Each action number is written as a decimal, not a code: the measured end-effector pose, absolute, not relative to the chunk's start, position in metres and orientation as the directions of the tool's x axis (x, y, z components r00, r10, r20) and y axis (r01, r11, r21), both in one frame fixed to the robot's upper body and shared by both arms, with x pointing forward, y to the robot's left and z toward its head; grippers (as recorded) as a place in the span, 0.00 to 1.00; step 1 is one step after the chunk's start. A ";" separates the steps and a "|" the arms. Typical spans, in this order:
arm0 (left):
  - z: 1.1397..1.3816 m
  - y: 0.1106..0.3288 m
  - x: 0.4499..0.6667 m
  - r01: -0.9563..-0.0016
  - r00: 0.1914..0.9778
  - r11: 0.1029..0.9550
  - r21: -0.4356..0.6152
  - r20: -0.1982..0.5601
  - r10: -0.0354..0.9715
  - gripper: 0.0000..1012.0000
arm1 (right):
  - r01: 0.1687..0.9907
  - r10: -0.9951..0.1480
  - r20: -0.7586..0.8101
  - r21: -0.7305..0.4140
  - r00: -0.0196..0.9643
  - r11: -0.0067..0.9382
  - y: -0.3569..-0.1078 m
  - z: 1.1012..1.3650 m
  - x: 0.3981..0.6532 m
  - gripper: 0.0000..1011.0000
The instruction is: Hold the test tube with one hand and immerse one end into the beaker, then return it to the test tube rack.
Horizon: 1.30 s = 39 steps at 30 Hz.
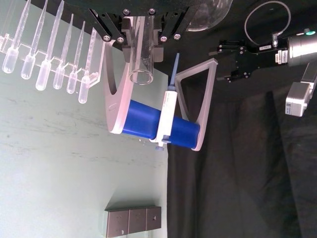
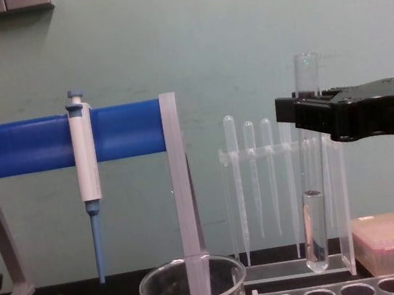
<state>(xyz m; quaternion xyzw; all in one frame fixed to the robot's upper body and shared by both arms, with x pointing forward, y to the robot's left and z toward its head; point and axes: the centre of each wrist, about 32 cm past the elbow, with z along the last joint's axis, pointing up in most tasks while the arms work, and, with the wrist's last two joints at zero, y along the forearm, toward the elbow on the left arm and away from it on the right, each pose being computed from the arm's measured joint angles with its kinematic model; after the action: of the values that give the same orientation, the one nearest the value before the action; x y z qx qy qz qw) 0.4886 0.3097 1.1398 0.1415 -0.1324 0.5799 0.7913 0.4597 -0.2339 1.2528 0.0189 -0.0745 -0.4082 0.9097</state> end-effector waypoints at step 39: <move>1.140 0.310 0.489 -0.955 0.292 0.287 0.070 0.374 0.880 0.99 | 0.739 -0.745 0.121 0.097 0.656 0.667 -0.234 1.253 0.459 0.22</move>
<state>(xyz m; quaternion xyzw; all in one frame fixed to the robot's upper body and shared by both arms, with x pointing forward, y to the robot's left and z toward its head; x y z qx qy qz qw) 0.4886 0.3097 1.1398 0.1415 -0.1324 0.5799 0.7913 0.4594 -0.2339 1.2530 0.0199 -0.0752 -0.4077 0.9098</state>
